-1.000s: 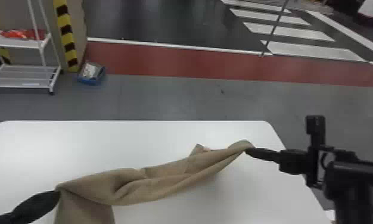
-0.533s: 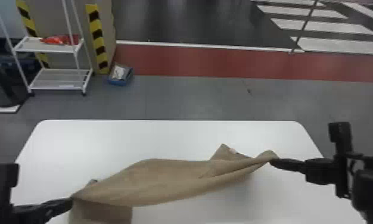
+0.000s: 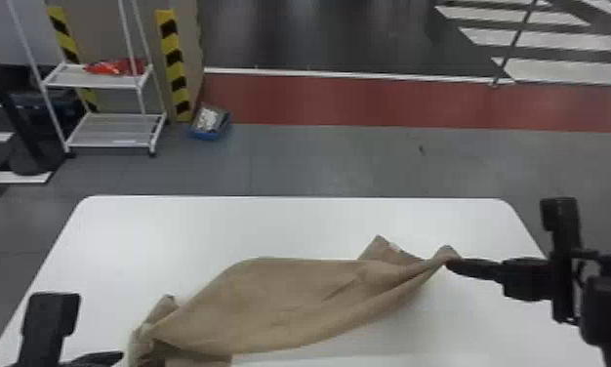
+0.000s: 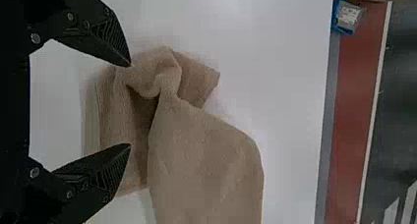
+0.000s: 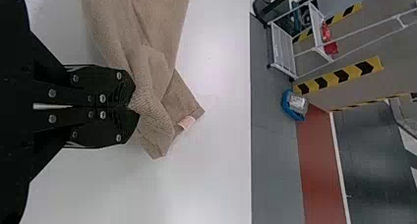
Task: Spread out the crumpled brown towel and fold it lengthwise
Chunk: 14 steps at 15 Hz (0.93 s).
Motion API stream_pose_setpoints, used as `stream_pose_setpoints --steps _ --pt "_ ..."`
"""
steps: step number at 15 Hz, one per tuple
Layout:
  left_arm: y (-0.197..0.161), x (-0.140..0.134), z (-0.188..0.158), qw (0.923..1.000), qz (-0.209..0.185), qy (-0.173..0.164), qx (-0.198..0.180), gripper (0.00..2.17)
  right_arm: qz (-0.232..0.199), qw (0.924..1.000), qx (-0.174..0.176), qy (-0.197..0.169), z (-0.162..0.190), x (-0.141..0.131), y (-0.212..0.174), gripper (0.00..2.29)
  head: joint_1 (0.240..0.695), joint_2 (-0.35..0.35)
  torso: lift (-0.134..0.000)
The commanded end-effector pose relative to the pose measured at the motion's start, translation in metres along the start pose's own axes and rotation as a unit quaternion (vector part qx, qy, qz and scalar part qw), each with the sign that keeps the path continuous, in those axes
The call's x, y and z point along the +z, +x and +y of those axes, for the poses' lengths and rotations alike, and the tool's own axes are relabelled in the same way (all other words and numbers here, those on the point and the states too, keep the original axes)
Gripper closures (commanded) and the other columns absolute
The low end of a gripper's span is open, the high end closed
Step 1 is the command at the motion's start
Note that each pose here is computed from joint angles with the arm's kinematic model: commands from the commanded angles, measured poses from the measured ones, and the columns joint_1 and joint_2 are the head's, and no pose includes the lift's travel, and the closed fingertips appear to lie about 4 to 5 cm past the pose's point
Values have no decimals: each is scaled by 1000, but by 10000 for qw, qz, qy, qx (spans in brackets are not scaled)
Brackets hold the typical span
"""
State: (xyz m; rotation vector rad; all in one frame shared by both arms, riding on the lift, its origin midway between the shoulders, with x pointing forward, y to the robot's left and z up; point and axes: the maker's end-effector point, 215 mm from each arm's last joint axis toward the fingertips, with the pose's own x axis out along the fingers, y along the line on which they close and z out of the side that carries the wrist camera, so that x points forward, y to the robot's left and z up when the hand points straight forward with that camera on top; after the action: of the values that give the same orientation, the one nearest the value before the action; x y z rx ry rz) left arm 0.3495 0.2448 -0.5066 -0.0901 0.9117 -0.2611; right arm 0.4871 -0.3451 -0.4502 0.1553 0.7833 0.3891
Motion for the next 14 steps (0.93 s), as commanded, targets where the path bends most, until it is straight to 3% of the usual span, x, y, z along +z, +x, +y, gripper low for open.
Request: stream_pose_setpoints --steps 1,3,6,8,14 --pt "2 -11 -41 9988 -131 248 -398 87 -71 9999 41 73 5 5 5 1798 695 -132 0" --pt "18 -26 -67 9969 -131 507 -583 140 -90 9998 -4 200 10 4 11 1798 695 -163 0" --pt "52 -60 -118 9933 241 786 -810 205 -154 9990 -76 423 33 -2 26 1798 695 -221 0" --pt "59 -61 -142 9915 261 927 -880 208 -200 9989 5 429 46 3 28 1798 695 -241 0" --pt "73 -67 -125 9920 405 1061 -558 218 -300 9978 89 577 46 4 23 1798 695 -264 0"
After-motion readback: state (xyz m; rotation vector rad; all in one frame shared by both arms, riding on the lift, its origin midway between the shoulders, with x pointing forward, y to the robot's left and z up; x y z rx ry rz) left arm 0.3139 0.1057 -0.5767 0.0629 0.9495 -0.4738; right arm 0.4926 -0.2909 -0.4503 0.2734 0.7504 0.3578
